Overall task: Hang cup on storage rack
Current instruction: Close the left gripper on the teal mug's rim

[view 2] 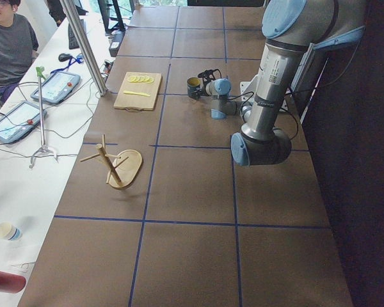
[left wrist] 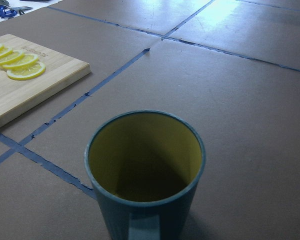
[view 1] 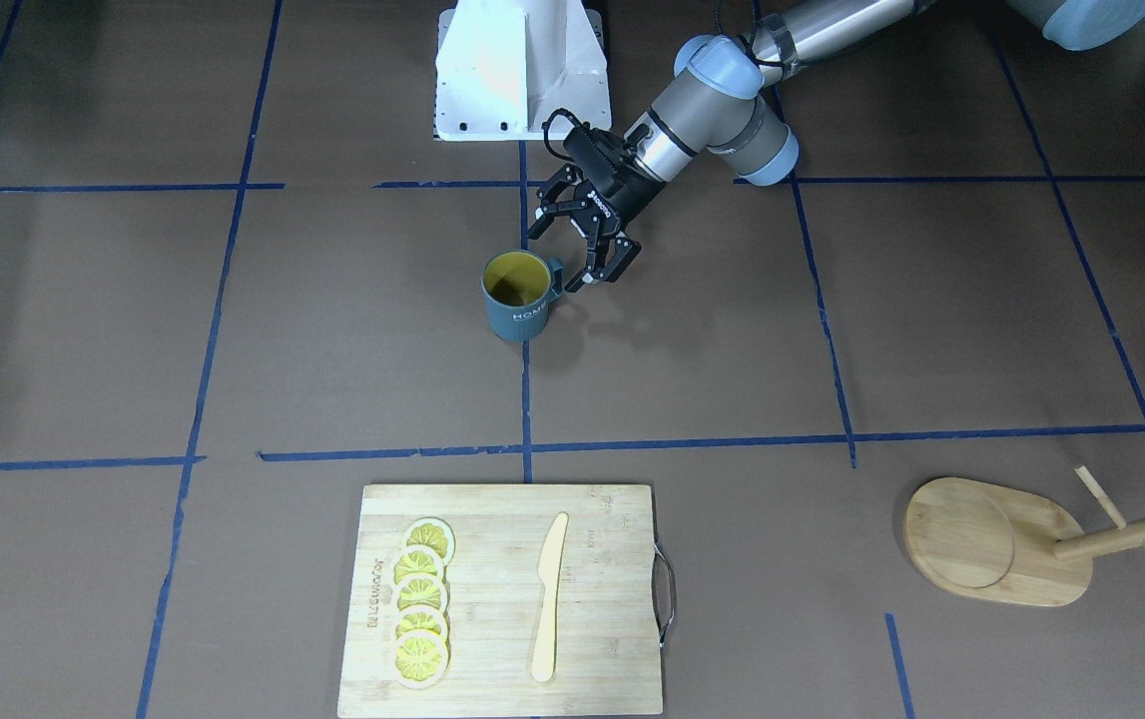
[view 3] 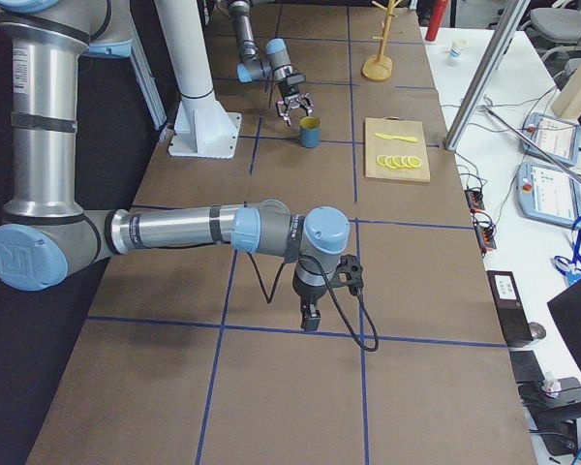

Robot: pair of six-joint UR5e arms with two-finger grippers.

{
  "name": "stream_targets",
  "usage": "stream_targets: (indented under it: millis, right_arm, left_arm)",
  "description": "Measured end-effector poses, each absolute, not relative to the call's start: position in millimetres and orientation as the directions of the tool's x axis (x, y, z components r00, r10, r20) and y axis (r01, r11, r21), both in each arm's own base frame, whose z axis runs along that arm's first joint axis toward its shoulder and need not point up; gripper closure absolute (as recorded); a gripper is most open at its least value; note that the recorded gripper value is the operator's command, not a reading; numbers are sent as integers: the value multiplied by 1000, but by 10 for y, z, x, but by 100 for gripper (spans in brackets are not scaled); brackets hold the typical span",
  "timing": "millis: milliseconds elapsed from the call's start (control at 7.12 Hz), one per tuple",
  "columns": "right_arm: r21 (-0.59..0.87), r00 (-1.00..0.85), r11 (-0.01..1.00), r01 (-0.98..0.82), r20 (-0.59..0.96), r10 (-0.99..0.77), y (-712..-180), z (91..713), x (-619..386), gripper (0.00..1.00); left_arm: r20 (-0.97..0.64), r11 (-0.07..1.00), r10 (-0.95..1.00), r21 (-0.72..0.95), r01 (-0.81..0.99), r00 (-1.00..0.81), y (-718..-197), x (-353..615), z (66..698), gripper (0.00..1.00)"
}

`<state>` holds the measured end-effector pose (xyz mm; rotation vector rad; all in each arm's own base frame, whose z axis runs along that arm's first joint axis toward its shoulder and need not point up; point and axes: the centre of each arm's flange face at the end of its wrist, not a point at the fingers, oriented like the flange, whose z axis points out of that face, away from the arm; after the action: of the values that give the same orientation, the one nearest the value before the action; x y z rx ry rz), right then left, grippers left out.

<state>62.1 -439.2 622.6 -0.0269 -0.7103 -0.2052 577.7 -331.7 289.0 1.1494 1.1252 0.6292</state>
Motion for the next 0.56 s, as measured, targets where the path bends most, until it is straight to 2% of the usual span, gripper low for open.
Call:
stream_targets:
  millis: [141, 281, 562]
  right_arm:
    - [45, 739, 980, 196, 650, -178, -4392, 6227, 621, 0]
    - [45, 739, 980, 196, 650, -178, -4392, 6227, 621, 0]
    - [46, 739, 980, 196, 650, -178, -4397, 6222, 621, 0]
  left_arm:
    - [-363, 336, 860, 932, 137, 360, -3333, 5828, 2890, 34]
    - [-363, 336, 856, 932, 136, 369, -3355, 5876, 2888, 44]
    - [-361, 336, 847, 932, 134, 389, -3390, 5922, 2909, 51]
